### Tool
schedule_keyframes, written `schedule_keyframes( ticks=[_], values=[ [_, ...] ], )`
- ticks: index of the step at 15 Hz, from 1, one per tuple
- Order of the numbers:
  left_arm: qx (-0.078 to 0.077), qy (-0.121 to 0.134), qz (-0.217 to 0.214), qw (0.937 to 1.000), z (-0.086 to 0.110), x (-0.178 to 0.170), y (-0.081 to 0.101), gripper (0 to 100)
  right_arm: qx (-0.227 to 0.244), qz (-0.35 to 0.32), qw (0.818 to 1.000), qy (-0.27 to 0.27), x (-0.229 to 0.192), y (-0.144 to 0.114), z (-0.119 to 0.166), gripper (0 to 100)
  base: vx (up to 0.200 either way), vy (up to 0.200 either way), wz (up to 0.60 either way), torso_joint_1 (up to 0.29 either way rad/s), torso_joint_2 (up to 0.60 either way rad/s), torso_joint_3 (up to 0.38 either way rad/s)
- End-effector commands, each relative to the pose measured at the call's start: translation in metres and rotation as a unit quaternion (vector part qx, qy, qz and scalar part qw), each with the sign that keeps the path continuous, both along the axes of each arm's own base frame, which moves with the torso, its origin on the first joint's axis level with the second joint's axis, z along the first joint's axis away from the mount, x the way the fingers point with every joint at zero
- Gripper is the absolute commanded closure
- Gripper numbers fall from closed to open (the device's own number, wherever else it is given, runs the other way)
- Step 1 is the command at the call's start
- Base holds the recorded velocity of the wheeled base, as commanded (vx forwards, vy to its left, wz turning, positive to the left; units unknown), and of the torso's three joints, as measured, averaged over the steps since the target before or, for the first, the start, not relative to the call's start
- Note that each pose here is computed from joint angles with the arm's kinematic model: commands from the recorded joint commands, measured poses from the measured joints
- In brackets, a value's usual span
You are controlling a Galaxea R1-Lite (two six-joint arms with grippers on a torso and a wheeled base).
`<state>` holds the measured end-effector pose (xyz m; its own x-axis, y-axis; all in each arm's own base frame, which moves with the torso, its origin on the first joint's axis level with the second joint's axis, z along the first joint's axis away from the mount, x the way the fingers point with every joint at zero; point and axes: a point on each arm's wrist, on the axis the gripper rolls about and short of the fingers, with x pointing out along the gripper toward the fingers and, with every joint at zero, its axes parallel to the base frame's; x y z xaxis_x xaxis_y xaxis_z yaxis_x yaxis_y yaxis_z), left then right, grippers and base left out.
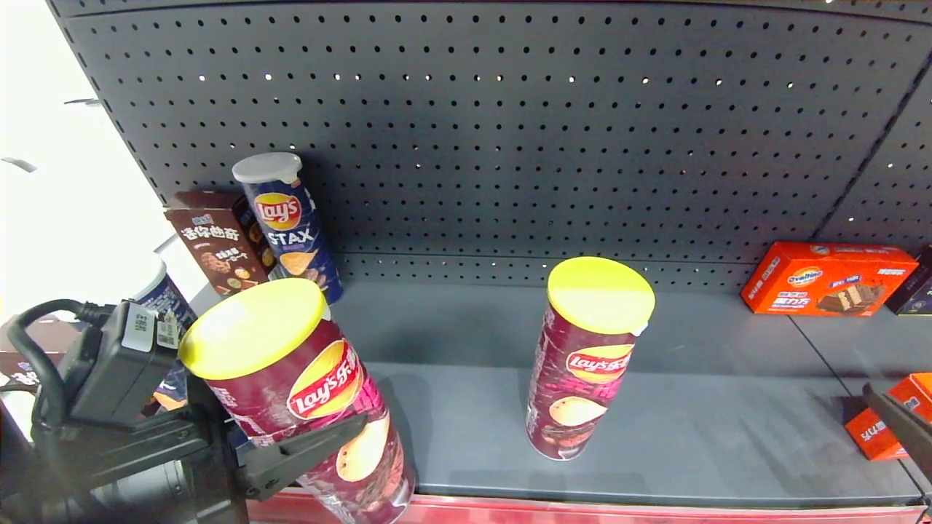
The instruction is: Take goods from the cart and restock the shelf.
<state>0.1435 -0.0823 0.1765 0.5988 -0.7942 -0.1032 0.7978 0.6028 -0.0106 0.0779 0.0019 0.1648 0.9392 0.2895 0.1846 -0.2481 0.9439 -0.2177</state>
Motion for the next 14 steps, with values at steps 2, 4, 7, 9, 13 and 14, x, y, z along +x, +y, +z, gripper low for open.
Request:
schedule_keyframes(
  ticks=[2, 4, 7, 9, 13, 14],
  values=[
    [-0.003, -0.007, 0.001, 1.0000, 0.003, -0.001, 0.001, 100, 0.010, -0.075, 0.997, 0.009, -0.062, 0.002, -0.026, 0, 0.000, 0.000, 0.00, 0.000, 0.00, 0.000],
    [-0.005, -0.009, 0.000, 0.9999, 0.004, -0.002, 0.001, 100, 0.021, -0.123, 0.991, 0.047, -0.088, 0.003, -0.052, 0, 0.000, 0.000, 0.00, 0.000, 0.00, 0.000],
    [-0.008, -0.015, -0.001, 0.9999, 0.008, 0.000, 0.000, 100, 0.040, -0.180, 0.979, 0.090, -0.093, 0.001, -0.075, 0, 0.000, 0.000, 0.00, 0.000, 0.00, 0.000],
    [-0.010, -0.020, -0.003, 0.9997, 0.011, 0.001, -0.001, 100, 0.048, -0.204, 0.971, 0.112, -0.093, 0.000, -0.080, 0, 0.000, 0.000, 0.00, 0.000, 0.00, 0.000],
    [-0.010, -0.018, -0.001, 0.9998, 0.010, 0.001, 0.000, 100, 0.070, -0.160, 0.976, 0.128, -0.093, 0.002, -0.083, 0, 0.000, 0.000, 0.00, 0.000, 0.00, 0.000],
    [-0.009, -0.017, -0.001, 0.9998, 0.009, 0.001, 0.000, 100, 0.080, -0.169, 0.972, 0.139, -0.093, 0.002, -0.085, 0, 0.000, 0.000, 0.00, 0.000, 0.00, 0.000]
  ],
)
